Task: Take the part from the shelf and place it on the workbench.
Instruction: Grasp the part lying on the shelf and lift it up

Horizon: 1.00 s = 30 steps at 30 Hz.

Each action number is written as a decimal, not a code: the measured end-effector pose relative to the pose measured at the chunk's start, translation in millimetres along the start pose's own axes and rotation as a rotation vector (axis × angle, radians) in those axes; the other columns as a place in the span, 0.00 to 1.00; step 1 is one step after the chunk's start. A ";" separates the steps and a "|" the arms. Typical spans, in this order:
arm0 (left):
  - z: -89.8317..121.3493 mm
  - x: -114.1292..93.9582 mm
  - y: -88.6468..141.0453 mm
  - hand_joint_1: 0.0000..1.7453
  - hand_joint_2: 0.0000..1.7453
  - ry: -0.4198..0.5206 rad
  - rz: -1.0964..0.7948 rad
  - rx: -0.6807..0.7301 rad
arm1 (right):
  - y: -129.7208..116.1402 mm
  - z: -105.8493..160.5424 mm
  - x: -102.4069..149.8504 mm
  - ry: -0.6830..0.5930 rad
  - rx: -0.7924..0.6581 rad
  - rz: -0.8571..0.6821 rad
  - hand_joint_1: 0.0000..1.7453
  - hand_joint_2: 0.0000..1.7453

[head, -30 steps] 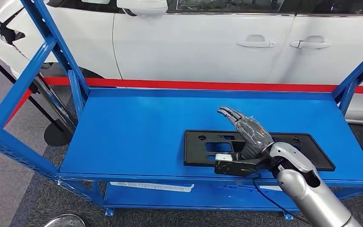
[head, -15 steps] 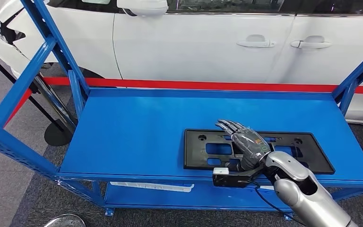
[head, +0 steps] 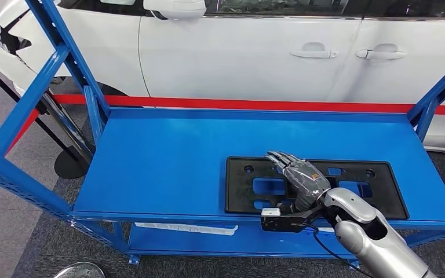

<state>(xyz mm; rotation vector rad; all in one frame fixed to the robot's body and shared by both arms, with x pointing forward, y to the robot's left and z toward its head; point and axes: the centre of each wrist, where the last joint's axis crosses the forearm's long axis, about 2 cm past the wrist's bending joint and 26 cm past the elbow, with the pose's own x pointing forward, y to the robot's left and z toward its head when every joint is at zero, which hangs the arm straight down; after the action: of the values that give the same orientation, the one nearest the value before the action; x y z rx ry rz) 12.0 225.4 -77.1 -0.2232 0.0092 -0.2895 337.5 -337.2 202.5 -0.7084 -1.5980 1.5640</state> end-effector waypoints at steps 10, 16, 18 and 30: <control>0.0 -0.2 0.0 0.00 0.00 0.002 0.013 -0.003 | 1.9 1.9 -3.2 -0.001 0.026 -0.023 0.00 1.00; 0.3 -0.5 -1.6 0.00 0.00 0.017 0.039 -0.010 | -4.9 -3.1 9.7 -0.076 -0.140 -0.231 0.00 1.00; 1.0 0.5 -3.2 0.00 0.00 0.024 0.044 -0.013 | -22.2 -6.2 22.4 -0.099 -0.216 -0.335 0.00 1.00; 1.7 1.0 -5.4 0.00 0.00 0.036 -0.005 -0.015 | -39.7 7.4 42.3 -0.166 -0.324 -0.393 0.00 1.00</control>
<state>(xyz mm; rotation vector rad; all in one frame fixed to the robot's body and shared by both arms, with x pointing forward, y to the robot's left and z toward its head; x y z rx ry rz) 11.6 220.4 -74.3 -0.2327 0.0462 -0.2979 313.4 -310.0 248.2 -0.4008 -2.0012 1.1143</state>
